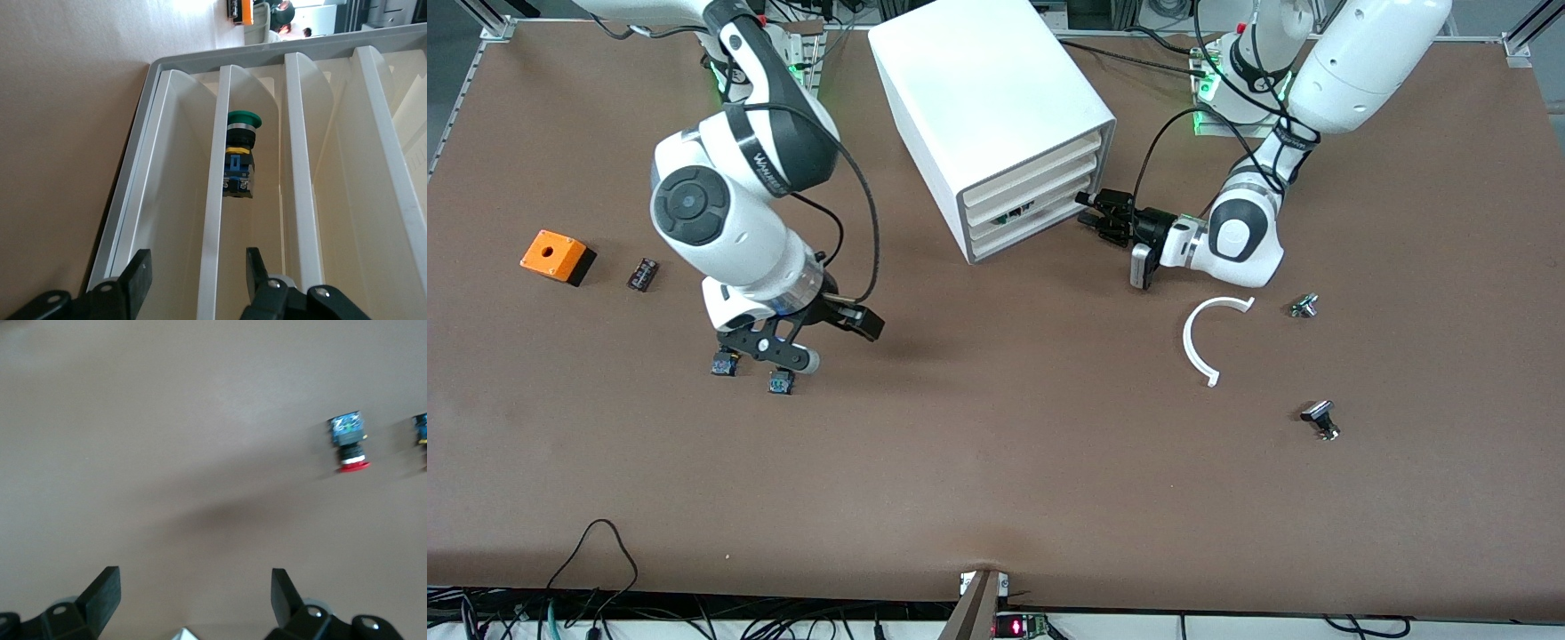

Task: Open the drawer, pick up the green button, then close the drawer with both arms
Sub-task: 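Pull the drawer open with the left gripper while the right gripper approaches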

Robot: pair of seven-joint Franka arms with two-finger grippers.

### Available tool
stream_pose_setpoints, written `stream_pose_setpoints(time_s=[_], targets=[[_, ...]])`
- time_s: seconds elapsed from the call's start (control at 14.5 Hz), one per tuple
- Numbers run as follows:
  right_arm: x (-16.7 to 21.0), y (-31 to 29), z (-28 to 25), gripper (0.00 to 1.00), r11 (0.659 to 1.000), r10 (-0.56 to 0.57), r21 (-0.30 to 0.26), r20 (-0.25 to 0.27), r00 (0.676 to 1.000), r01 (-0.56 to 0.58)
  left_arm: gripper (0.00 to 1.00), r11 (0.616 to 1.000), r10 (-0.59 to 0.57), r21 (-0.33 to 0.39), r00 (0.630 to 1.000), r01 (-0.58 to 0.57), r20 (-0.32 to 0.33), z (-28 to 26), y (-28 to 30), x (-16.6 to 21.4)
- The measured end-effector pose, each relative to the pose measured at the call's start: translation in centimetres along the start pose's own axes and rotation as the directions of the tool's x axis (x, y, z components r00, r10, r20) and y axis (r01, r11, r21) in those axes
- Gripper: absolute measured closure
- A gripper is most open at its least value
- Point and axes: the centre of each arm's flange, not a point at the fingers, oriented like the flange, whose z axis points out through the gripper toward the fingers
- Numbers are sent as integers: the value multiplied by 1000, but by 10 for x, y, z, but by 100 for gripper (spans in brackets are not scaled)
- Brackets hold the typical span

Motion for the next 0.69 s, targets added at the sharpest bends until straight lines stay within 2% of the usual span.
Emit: stream_pose_setpoints(time_s=[0.14,0.34,0.41,0.62,0.69], targets=[[-7,-13,-10,0,1000,25,18,-13,1000,-25,37,1000,-3,-18,1000,2,-13,13,-1,0],[-19,-30,-21,0,997,66,40,-24,998,-65,40,1000,-5,-27,1000,5,4,32,2,-1],[-24,-35,-22,0,996,74,43,-24,997,-73,46,1000,-8,-27,1000,8,10,35,2,-3],[-36,-49,-25,0,994,92,55,-25,995,-91,79,999,-21,-29,1000,22,15,37,-1,-9],[-38,-55,-27,0,993,102,65,-28,994,-100,86,999,-13,-32,1000,14,14,37,-1,-9]])
